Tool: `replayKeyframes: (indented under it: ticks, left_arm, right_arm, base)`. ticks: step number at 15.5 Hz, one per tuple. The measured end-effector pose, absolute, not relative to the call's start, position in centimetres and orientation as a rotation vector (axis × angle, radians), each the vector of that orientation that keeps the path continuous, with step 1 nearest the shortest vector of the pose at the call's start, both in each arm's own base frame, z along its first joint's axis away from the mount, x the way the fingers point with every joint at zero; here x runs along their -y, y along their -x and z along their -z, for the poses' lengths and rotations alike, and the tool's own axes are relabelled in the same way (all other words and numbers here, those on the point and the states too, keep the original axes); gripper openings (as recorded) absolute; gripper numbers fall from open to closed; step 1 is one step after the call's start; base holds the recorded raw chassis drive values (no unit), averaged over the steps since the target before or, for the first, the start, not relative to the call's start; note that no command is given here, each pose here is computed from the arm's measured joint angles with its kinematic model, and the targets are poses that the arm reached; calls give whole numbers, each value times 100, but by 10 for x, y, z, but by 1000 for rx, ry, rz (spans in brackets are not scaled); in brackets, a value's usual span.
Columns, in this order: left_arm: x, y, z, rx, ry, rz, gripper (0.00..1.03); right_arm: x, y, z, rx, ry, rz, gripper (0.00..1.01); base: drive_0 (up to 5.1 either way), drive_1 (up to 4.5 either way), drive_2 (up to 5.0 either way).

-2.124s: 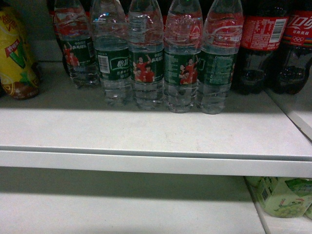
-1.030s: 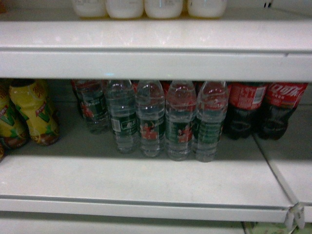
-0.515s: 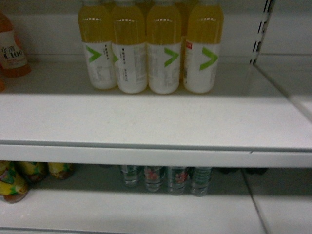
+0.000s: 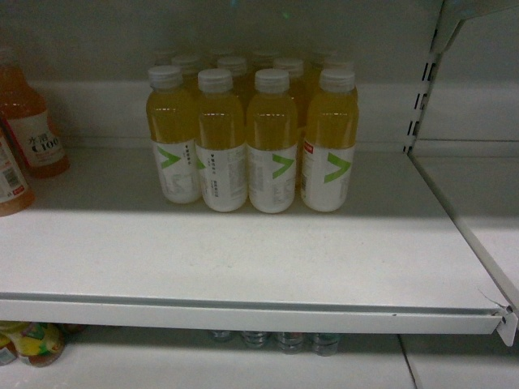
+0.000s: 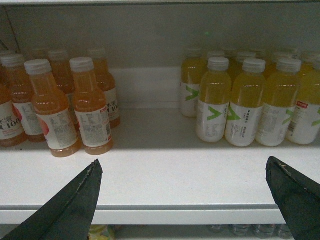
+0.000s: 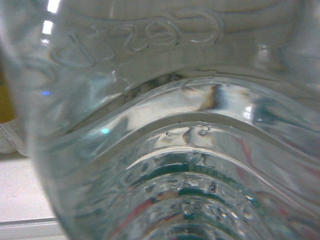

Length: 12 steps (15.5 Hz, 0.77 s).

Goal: Move water from second to third shelf

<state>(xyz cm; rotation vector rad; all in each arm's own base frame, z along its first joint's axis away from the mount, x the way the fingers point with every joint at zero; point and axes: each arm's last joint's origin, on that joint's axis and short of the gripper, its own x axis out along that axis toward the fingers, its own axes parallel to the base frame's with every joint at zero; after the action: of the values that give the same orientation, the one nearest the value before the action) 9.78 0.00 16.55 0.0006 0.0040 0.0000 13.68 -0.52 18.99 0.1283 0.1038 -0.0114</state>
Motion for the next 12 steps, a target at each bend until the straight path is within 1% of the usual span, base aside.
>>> replayKeyframes:
  ticks: [8, 12]
  left_arm:
    - [0, -98, -165, -4, 0, 0, 98]
    - [0, -98, -165, -6, -1, 1, 98]
  right_arm:
    - [5, -137, -190, -105, -128, 11, 41]
    - [6, -137, -190, -102, -128, 25, 41]
  base:
    - [0, 0, 0]
    - [-483, 254, 254]
